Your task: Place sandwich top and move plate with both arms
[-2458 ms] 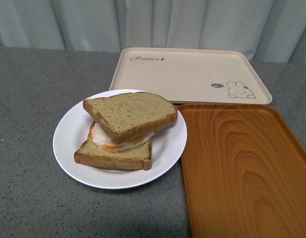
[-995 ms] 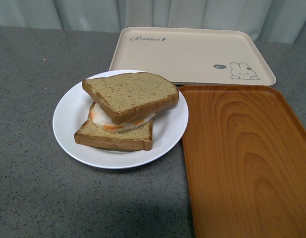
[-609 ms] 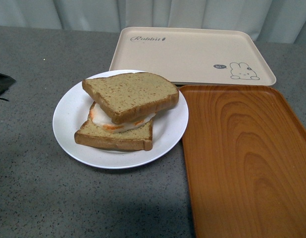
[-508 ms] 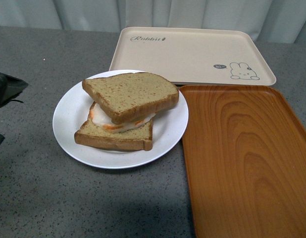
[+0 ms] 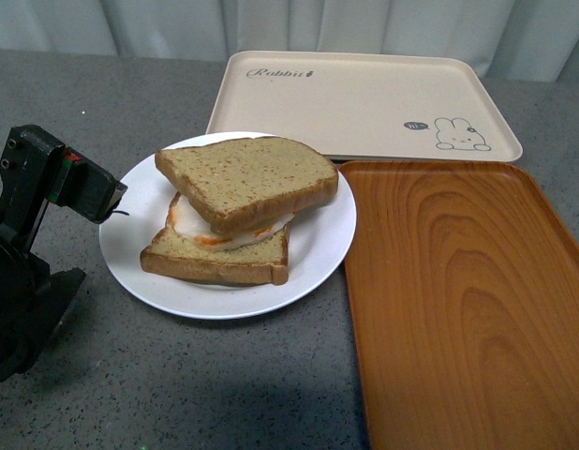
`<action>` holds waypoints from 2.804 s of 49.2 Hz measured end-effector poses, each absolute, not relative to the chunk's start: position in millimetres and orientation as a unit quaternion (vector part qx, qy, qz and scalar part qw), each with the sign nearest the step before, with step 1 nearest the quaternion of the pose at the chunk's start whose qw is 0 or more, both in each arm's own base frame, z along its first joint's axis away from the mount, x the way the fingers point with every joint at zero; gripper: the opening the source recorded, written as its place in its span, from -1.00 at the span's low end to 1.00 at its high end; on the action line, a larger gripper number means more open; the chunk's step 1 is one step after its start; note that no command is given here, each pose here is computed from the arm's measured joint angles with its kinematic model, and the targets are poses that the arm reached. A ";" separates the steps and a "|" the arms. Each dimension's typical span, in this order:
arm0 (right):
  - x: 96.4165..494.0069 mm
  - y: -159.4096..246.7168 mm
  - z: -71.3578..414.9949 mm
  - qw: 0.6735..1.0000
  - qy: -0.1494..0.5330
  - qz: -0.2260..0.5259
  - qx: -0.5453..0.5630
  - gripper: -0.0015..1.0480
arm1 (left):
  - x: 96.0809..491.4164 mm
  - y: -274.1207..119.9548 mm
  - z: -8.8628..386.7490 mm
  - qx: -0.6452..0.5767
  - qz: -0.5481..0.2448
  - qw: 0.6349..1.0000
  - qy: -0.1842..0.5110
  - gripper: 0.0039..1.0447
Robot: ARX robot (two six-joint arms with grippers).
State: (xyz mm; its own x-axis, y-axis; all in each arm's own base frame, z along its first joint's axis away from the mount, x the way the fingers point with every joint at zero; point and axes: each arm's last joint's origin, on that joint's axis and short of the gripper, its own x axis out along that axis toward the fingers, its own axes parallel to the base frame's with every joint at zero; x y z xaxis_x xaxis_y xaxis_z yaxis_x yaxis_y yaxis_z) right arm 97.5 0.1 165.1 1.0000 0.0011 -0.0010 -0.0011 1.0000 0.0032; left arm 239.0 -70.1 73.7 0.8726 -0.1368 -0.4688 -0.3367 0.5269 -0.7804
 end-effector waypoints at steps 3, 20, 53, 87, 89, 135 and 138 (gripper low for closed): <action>97.5 0.1 165.1 1.000 0.000 0.001 0.002 0.83 | 241.1 -71.0 72.2 -0.488 0.060 0.836 0.244 0.88; 97.5 0.1 165.1 1.000 0.000 0.001 0.002 0.83 | 242.3 -88.6 64.3 -0.521 0.052 0.814 0.251 0.88; 97.5 0.1 165.1 1.000 0.000 0.001 0.002 0.83 | 249.8 -98.4 62.0 -0.549 0.062 0.798 0.242 0.88; 97.5 0.1 165.1 1.000 0.000 0.001 0.002 0.83 | 248.6 -95.1 57.4 -0.557 0.069 0.793 0.236 -0.92; 97.5 0.1 165.1 1.000 0.000 0.001 0.002 0.83 | 248.9 -93.6 58.5 -0.559 0.069 0.793 0.232 -0.92; 97.5 0.1 165.1 1.000 0.000 0.001 0.002 0.83 | 370.0 -143.7 124.3 -0.490 0.038 0.848 0.201 -0.92; 97.5 0.1 165.1 1.000 0.000 0.001 0.002 0.83 | 375.9 -149.3 118.5 -0.480 0.039 0.850 0.212 -0.92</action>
State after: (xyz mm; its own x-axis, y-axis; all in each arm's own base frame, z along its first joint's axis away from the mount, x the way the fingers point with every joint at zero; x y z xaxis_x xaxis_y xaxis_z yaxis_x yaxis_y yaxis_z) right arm 97.5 0.1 165.1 1.0000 0.0011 -0.0010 -0.0011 1.0000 0.0036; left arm 375.9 -149.3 118.5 0.9074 -0.1368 -0.3974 -0.2698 0.5354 -0.8003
